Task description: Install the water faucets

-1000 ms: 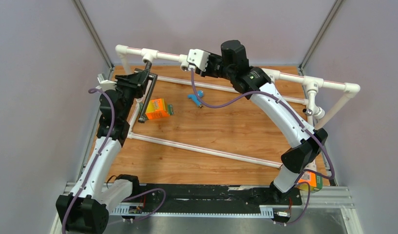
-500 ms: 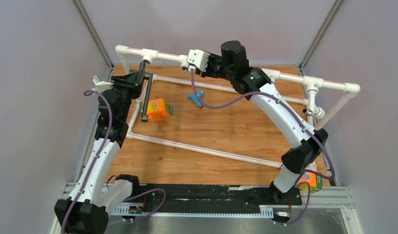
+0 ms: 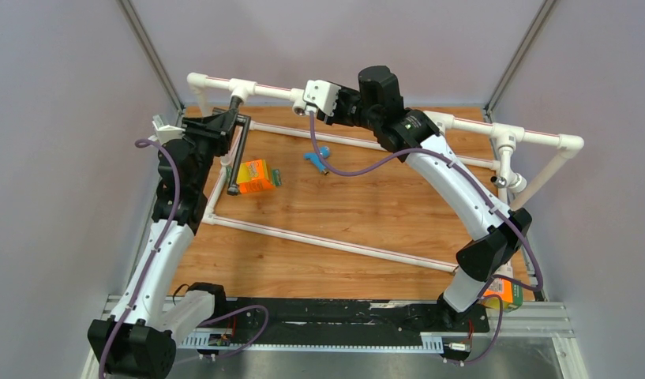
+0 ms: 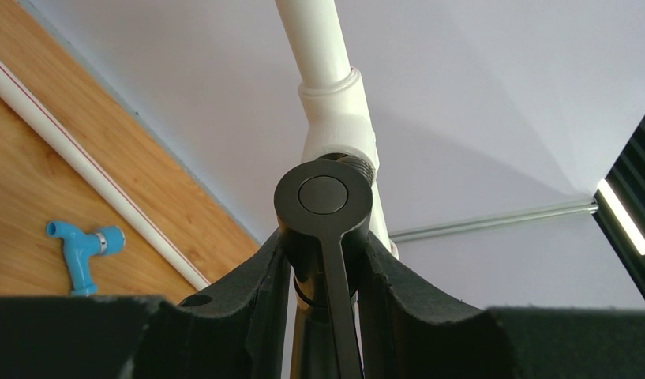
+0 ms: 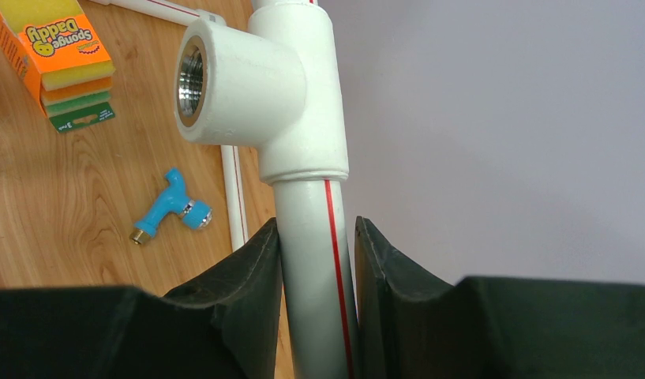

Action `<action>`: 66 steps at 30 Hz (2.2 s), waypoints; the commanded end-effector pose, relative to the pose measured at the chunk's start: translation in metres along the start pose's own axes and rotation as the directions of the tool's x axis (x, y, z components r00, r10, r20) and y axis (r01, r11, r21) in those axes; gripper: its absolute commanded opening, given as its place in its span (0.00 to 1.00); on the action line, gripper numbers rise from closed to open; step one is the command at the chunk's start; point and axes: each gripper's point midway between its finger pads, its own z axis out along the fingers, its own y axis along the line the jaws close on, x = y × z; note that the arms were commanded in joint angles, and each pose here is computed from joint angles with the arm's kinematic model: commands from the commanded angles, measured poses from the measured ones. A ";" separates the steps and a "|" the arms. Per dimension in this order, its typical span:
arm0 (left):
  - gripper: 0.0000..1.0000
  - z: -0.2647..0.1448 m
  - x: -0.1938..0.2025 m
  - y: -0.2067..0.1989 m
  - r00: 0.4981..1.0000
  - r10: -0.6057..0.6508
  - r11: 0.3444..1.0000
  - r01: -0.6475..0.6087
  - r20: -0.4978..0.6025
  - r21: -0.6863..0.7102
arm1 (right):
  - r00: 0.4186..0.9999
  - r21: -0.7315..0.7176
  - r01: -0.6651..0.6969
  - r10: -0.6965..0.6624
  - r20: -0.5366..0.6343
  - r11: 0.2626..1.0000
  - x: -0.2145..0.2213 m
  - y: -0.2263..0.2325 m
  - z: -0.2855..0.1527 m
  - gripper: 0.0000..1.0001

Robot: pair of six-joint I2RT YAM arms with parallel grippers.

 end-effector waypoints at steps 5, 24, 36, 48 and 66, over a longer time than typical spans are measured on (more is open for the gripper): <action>0.00 -0.006 -0.004 -0.029 1.000 -0.002 0.995 0.001 0.012 0.095 | 0.990 -0.062 -0.141 0.139 -0.036 0.988 0.015 0.026 0.008 0.00; 0.00 0.002 -0.007 -0.018 0.999 0.010 0.998 -0.013 0.037 0.069 | 0.990 -0.063 -0.137 0.135 -0.043 0.988 0.018 0.028 0.008 0.00; 0.00 0.010 -0.015 -0.045 0.991 -0.124 0.986 0.118 0.043 0.122 | 0.990 -0.073 -0.142 0.140 -0.030 0.987 0.014 0.029 0.006 0.00; 0.00 -0.001 -0.032 -0.072 0.966 -0.246 0.968 0.241 0.085 0.065 | 0.990 -0.082 -0.143 0.142 -0.026 0.986 0.014 0.032 0.006 0.00; 0.00 -0.005 -0.020 -0.024 0.968 -0.235 0.965 0.244 0.093 -0.097 | 0.989 -0.095 -0.148 0.146 -0.025 0.984 0.015 0.037 0.006 0.00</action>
